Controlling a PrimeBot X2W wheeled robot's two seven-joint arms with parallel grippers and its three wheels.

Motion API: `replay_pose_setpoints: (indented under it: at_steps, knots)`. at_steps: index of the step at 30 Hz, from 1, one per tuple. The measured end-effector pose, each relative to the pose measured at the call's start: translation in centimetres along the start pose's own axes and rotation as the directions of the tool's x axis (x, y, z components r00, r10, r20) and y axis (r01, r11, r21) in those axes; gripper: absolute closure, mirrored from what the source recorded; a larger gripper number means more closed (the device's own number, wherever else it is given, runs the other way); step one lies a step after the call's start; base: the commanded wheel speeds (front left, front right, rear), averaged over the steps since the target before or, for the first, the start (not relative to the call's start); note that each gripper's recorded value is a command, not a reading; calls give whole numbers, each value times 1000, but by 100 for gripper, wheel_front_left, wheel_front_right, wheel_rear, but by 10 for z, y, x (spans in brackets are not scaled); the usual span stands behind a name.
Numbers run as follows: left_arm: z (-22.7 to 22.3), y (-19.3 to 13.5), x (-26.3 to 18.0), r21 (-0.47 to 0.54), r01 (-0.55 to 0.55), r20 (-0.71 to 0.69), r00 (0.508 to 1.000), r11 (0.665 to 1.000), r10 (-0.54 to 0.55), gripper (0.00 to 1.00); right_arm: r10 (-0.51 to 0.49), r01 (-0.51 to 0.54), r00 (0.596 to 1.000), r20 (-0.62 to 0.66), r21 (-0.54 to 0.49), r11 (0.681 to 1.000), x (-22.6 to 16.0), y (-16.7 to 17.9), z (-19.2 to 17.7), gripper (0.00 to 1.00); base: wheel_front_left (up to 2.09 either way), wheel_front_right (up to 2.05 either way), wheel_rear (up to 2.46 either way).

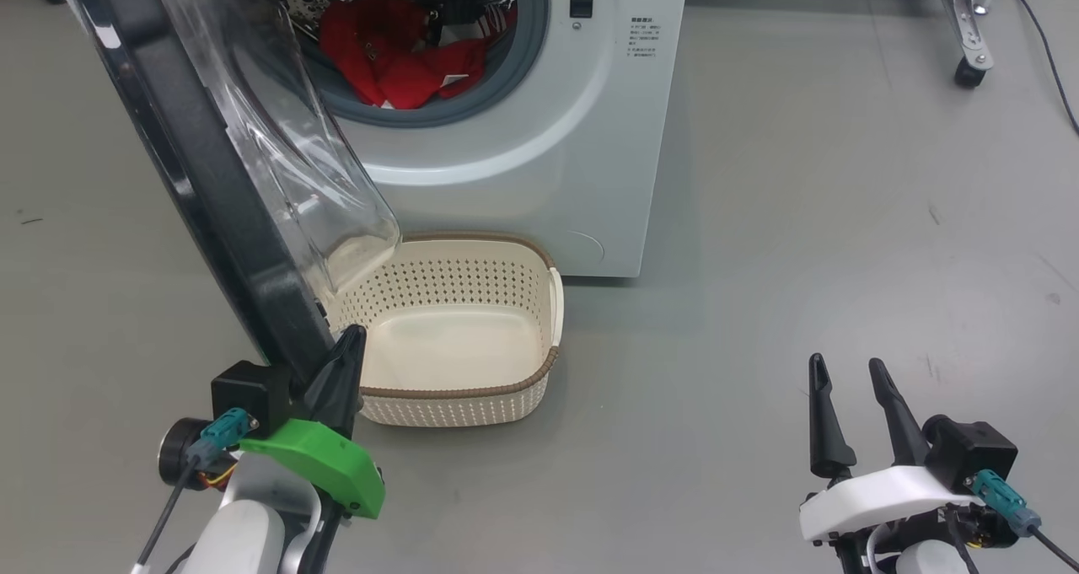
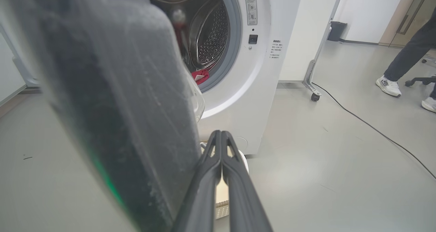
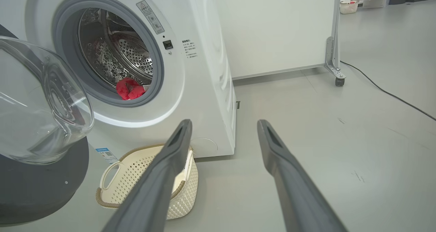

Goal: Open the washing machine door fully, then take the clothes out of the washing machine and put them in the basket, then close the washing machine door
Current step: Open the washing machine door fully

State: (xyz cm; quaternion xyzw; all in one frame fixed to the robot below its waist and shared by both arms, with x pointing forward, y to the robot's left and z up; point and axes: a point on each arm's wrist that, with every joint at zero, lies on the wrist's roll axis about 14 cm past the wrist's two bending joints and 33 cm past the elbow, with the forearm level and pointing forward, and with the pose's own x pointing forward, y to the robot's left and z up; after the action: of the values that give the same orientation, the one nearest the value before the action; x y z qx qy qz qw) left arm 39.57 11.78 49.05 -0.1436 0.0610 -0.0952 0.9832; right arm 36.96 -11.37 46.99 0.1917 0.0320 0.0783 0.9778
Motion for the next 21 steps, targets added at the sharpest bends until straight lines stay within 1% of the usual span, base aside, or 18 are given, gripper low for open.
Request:
replay_pose_setpoints:
  at_steps: [11, 21]
  knots:
    - [3, 26, -12, -26, -88, 21, 996, 996, 88, 100, 51, -51, 998, -26, 3, 999, 4, 15, -9, 0, 0, 0, 0]
    - [7, 55, -21, -52, -184, 49, 981, 982, 187, 100, 82, -82, 996, -47, 4, 997, 10, 25, -16, 0, 0, 0, 0]
